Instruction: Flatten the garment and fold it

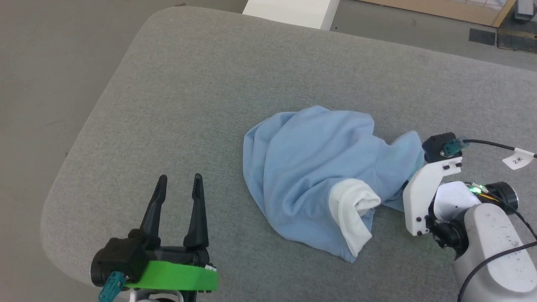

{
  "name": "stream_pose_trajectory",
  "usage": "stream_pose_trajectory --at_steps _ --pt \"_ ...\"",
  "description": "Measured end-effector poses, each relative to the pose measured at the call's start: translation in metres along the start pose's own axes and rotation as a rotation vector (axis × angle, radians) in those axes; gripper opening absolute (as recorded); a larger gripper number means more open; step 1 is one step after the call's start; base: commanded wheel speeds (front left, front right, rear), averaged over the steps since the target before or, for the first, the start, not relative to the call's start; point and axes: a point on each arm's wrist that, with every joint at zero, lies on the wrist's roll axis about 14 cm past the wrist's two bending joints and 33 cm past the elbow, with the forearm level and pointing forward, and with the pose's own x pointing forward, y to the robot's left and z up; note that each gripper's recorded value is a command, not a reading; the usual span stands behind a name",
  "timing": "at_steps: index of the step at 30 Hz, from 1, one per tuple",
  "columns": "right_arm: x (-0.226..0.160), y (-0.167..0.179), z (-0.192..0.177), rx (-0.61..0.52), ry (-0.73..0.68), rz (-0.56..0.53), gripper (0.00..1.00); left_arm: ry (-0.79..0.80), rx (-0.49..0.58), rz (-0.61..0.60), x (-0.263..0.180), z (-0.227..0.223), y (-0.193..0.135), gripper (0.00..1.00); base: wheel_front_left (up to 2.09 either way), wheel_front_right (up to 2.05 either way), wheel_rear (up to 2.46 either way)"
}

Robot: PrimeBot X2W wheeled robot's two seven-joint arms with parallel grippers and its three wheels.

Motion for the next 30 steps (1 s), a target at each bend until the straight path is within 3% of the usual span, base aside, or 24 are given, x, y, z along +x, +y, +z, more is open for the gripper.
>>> stream_pose_trajectory --at_steps 7,10,14,17,21,26,30 --pt "-0.021 -0.038 0.033 0.095 -0.180 -0.080 0.00 -0.004 -0.014 -0.039 0.005 -0.001 -0.011 1.00 0.00 0.00 0.00" --pt "-0.049 -0.073 0.054 0.172 -0.306 -0.156 0.00 -0.013 -0.021 -0.072 0.007 0.000 -0.020 1.00 0.00 0.00 0.00" --pt "-0.107 -0.143 0.058 0.270 -0.457 -0.338 0.00 -0.021 -0.039 -0.125 0.010 0.001 -0.035 1.00 0.00 0.00 0.00" --pt "-0.146 -0.181 0.025 0.358 -0.482 -0.466 0.00 -0.018 -0.050 -0.159 0.011 0.000 -0.045 1.00 0.00 0.00 0.00" --pt "-0.183 -0.210 -0.048 0.475 -0.424 -0.615 0.00 -0.010 -0.064 -0.208 0.013 -0.004 -0.058 1.00 0.00 0.00 0.00" --pt "-0.202 -0.211 -0.131 0.573 -0.293 -0.713 0.00 0.006 -0.051 -0.252 0.013 -0.010 -0.068 1.00 0.00 0.00 0.00" --pt "-0.201 -0.204 -0.159 0.592 -0.242 -0.728 0.00 0.013 -0.041 -0.274 0.013 -0.013 -0.072 1.00 0.00 0.00 0.00"
